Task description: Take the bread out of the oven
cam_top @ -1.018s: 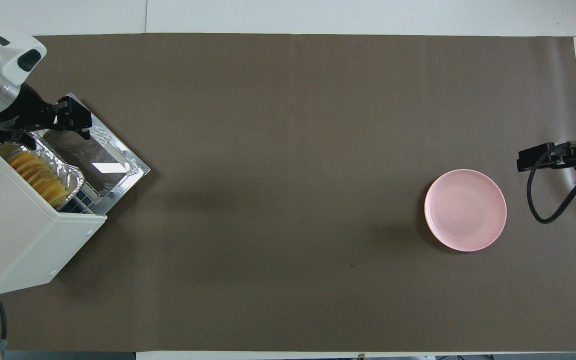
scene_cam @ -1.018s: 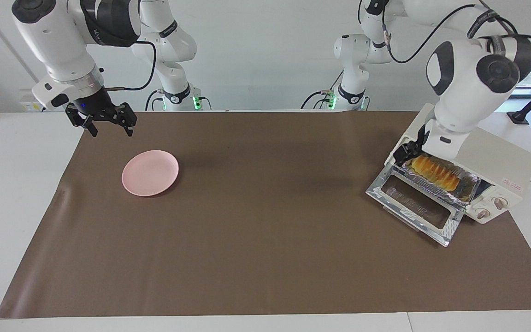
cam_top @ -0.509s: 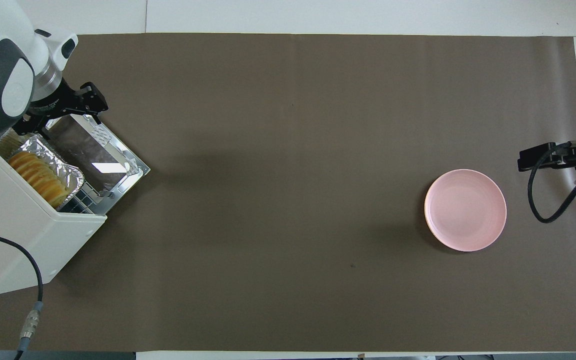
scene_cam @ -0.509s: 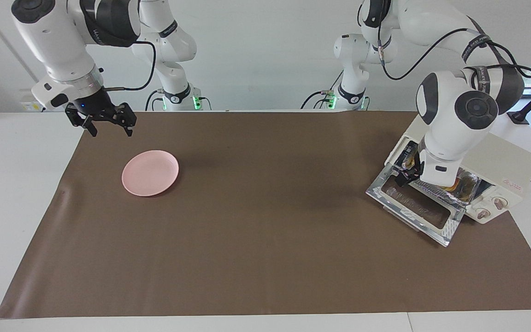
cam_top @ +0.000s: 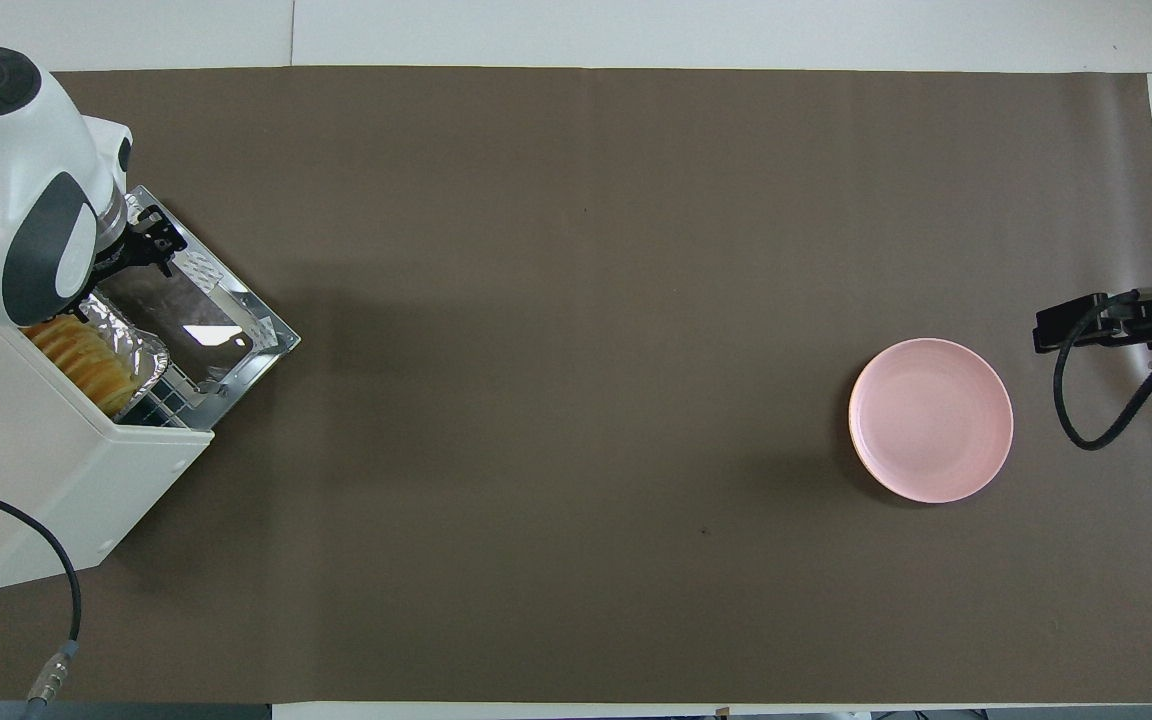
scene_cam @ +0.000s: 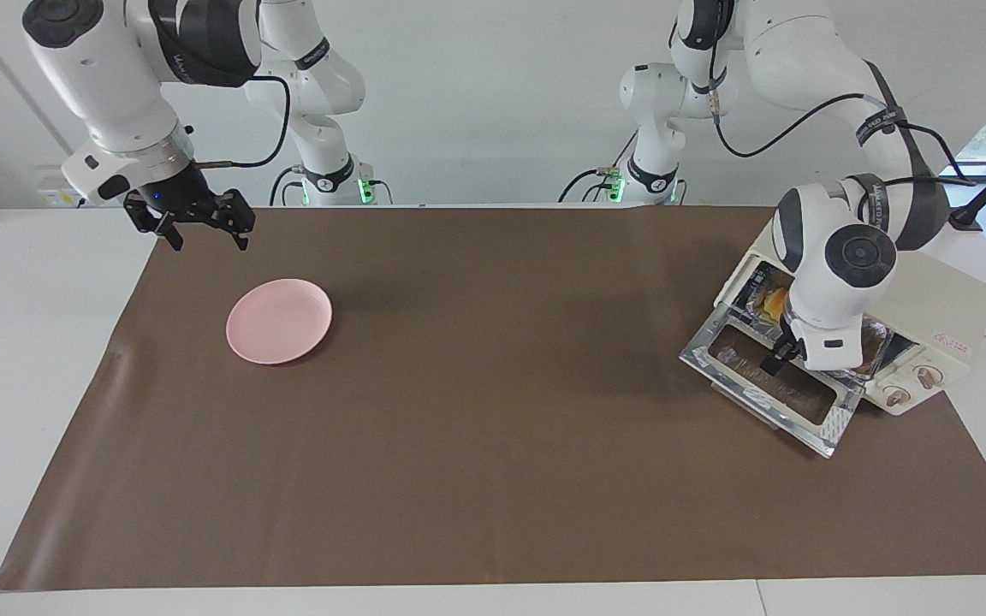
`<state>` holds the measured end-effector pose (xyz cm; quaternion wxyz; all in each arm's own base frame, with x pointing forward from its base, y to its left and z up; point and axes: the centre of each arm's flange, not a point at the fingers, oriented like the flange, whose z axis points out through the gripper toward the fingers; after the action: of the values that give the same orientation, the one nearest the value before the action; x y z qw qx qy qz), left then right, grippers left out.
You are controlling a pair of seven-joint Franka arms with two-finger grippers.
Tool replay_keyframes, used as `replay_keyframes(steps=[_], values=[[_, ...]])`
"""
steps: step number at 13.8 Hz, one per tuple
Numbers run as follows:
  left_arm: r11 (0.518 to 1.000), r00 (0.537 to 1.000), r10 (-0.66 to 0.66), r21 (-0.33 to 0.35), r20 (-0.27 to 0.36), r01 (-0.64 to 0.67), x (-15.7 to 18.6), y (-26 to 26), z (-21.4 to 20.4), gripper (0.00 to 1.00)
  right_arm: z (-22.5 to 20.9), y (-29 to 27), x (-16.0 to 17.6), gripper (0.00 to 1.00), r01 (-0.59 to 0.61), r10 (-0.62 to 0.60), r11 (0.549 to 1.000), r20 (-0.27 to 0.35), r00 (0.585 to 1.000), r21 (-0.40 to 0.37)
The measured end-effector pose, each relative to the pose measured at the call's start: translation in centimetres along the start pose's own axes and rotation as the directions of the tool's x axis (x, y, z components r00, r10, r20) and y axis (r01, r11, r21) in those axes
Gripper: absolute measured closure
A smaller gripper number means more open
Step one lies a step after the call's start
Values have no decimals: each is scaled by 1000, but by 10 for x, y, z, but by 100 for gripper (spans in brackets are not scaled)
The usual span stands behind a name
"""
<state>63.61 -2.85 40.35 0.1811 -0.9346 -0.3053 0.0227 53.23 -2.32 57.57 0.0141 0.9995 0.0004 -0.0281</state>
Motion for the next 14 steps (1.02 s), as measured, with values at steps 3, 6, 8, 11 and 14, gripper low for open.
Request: replay_keyframes(steps=[3, 6, 8, 11, 14], values=[[1000, 1000, -15, -11, -12, 15, 0, -2, 16, 0, 4, 0, -1, 0, 0, 0, 1000, 8, 1000, 0], [999, 999, -27, -21, -21, 26, 4, -5, 24, 0, 4, -1, -3, 0, 2, -2, 1000, 7, 1000, 0], [999, 999, -29, -27, -27, 28, 5, -5, 25, 0, 3, -2, -3, 0, 4, -4, 1000, 4, 1000, 0], [999, 999, -30, -38, -32, 29, 5, -5, 34, 0, 3, -2, -3, 0, 4, -4, 1000, 5, 1000, 0], [997, 998, -59, -48, -36, 58, 6, -6, 40, 0, 5, -2, -4, 0, 4, -4, 1000, 6, 1000, 0]])
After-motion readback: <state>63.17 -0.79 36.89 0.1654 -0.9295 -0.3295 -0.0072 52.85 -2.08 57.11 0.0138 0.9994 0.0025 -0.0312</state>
